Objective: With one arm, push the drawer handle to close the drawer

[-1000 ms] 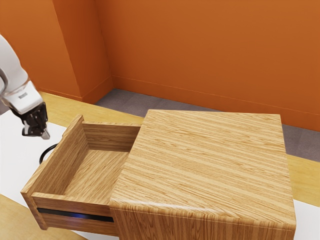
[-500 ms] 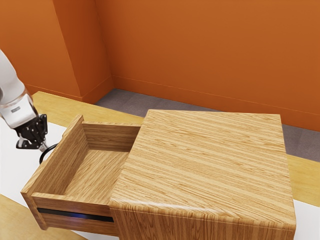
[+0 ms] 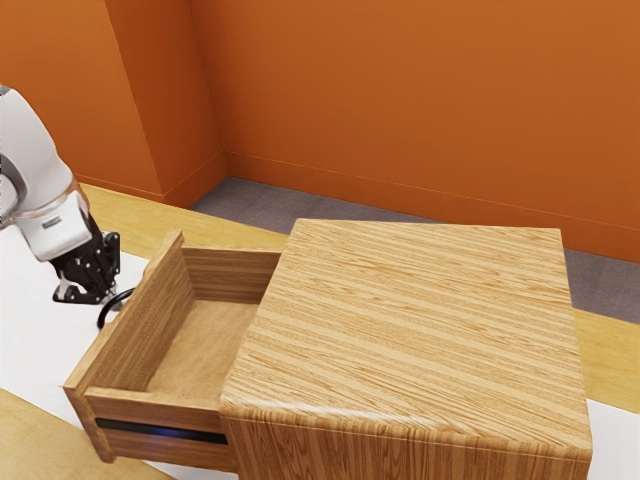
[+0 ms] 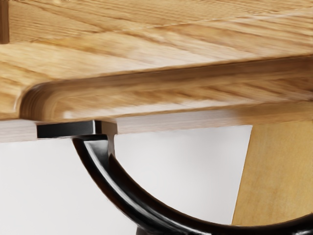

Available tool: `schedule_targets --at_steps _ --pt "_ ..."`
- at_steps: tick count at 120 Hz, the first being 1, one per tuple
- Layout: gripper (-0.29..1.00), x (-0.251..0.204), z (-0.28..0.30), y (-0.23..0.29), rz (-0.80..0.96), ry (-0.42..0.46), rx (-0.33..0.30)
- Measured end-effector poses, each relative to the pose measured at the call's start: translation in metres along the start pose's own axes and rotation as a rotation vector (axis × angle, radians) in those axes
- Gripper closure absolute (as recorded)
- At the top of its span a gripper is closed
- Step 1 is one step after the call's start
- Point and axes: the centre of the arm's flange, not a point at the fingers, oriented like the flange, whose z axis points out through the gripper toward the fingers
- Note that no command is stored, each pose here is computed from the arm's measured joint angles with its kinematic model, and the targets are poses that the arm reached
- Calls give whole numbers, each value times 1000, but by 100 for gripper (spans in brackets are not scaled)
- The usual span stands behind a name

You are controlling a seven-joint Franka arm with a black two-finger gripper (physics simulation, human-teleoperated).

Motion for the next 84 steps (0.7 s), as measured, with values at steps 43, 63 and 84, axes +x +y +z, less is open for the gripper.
schedule_targets --at_steps 43,63,84 --pt "79 30 0 7 31 24 -8" --pt "79 40 1 8 39 28 -9" --pt "79 54 -2 10 49 34 -3"
